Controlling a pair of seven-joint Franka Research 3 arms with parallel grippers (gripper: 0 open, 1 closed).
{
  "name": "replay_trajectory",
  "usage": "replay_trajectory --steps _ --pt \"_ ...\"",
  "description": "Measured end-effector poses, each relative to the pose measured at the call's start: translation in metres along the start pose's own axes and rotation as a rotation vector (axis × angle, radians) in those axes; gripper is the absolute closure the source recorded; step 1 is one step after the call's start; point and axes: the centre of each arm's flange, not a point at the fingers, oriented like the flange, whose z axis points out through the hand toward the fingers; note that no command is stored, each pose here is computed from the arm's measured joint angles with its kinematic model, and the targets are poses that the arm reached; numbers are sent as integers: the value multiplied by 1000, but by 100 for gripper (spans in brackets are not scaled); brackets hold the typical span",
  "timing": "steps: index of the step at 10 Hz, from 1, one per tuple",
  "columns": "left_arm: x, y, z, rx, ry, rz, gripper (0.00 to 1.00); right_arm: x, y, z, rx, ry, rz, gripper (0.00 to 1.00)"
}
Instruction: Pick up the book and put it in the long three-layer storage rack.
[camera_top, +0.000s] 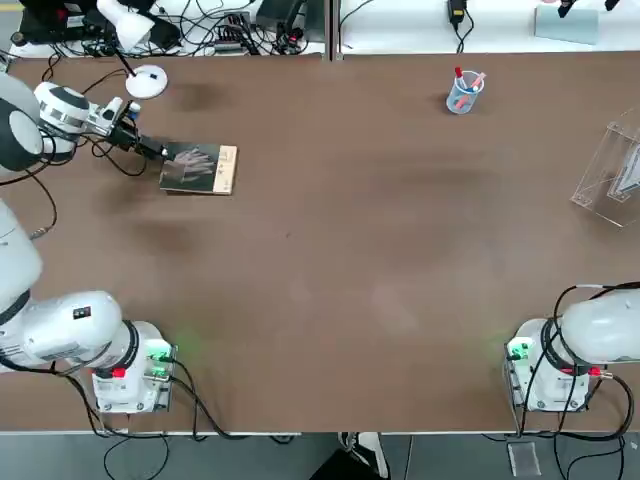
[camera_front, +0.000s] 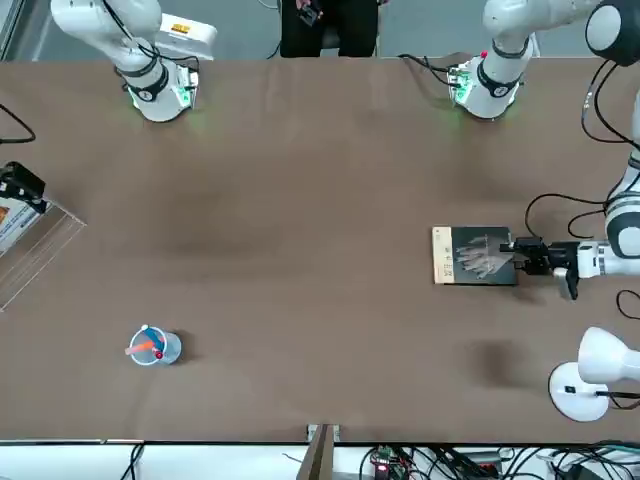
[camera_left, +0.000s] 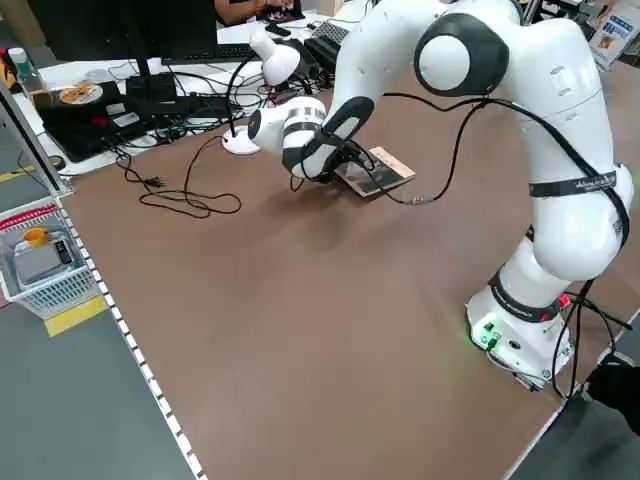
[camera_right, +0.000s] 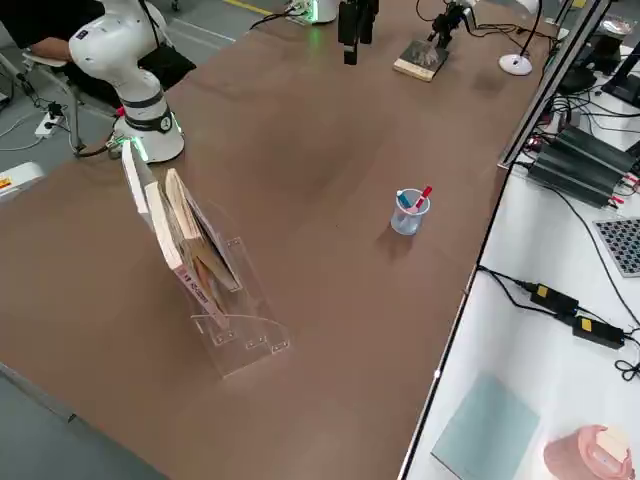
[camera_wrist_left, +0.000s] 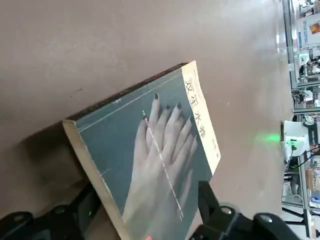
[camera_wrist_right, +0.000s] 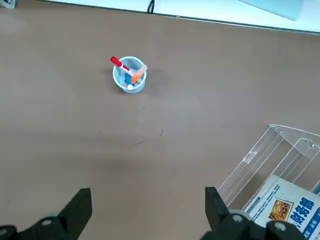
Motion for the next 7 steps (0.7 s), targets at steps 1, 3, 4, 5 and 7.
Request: replay_trajectory --steps 1,3,4,5,7 --pt "0 -2 0 -7 -1 1 16 0 0 0 0 0 0 0" --pt "-1 -6 1 -11 0 0 16 0 0 0 0 0 0 0" --pt "-1 -7 1 -12 -1 0 16 0 0 0 0 0 0 0" --pt "-1 -7 1 -13 -1 1 16 0 0 0 0 0 0 0" --pt "-2 -8 3 -18 -3 2 18 0 0 0 0 0 0 0"
